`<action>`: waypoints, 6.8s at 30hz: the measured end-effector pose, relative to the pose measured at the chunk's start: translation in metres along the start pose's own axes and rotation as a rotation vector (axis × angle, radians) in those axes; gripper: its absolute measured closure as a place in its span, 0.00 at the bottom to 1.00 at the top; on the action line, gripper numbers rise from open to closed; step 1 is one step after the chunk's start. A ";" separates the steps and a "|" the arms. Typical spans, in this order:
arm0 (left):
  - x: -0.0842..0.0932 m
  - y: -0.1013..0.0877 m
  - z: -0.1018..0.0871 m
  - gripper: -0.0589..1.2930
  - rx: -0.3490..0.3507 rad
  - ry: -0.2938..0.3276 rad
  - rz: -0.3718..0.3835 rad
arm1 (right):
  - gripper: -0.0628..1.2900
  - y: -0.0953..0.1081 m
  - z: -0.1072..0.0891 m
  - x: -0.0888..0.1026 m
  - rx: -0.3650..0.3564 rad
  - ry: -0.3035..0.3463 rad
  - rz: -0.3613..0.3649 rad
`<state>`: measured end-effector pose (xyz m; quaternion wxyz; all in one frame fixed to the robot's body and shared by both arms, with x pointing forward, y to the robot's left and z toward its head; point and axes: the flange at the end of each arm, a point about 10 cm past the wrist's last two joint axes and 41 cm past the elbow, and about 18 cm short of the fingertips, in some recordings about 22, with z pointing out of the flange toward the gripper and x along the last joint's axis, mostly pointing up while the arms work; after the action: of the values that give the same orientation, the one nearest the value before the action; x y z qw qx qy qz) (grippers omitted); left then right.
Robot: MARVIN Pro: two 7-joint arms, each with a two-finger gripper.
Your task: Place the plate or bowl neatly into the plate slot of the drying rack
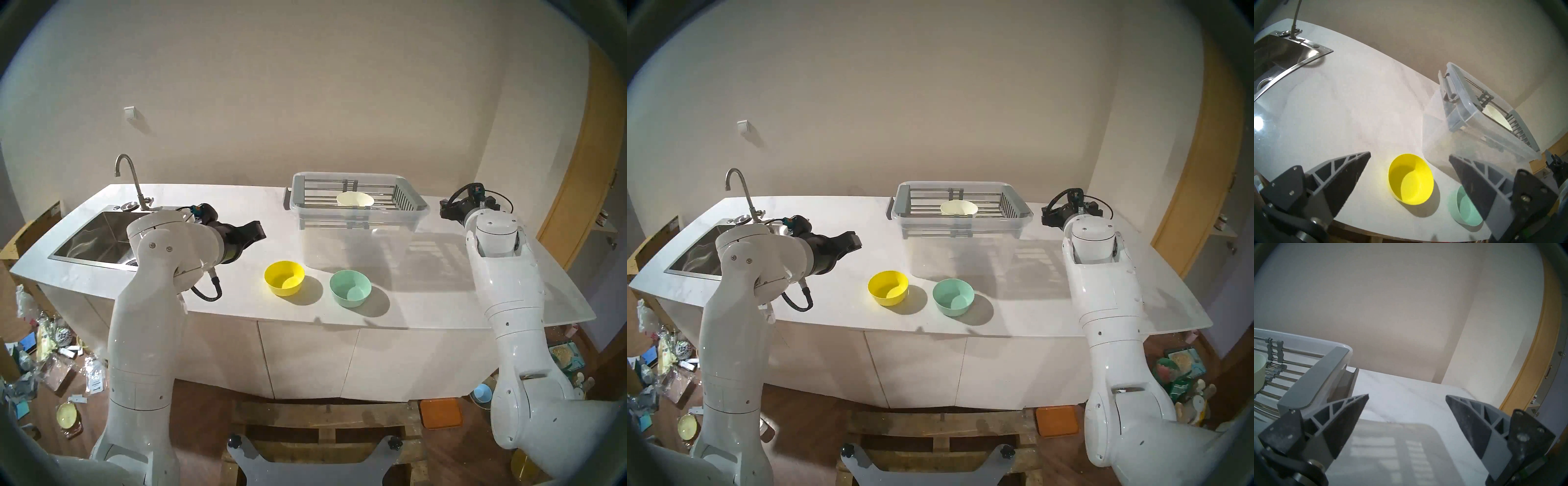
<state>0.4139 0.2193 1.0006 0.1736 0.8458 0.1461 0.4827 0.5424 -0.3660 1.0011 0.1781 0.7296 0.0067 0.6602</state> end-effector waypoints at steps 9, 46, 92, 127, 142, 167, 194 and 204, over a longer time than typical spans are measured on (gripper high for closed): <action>-0.008 -0.010 0.007 0.03 0.019 -0.035 -0.008 | 0.04 0.000 0.000 0.000 0.000 0.000 0.000; -0.047 -0.033 0.080 0.03 0.167 -0.173 0.065 | 0.04 0.000 0.000 0.000 -0.001 0.001 0.000; -0.070 -0.026 0.115 0.03 0.148 -0.228 0.013 | 0.04 0.000 0.000 0.000 -0.001 0.001 0.000; -0.019 -0.081 0.066 0.97 0.245 -0.053 -0.136 | 0.04 0.000 0.000 0.000 -0.001 0.001 0.000; 0.037 -0.088 0.029 0.97 0.276 0.159 -0.039 | 0.04 0.000 0.000 0.000 -0.001 0.001 0.000; 0.134 -0.027 0.063 0.97 0.056 0.314 0.063 | 0.04 0.000 0.000 0.000 -0.001 0.001 0.000; 0.165 0.066 0.099 0.97 -0.175 0.297 0.076 | 0.04 0.000 0.000 0.000 0.000 0.001 0.000; 0.163 0.119 0.105 0.97 -0.265 0.268 0.117 | 0.04 0.000 0.000 0.000 0.000 0.001 0.000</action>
<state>0.5942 0.1644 1.1272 0.2342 0.7508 0.0539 0.6153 0.5424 -0.3663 1.0012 0.1782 0.7294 0.0065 0.6605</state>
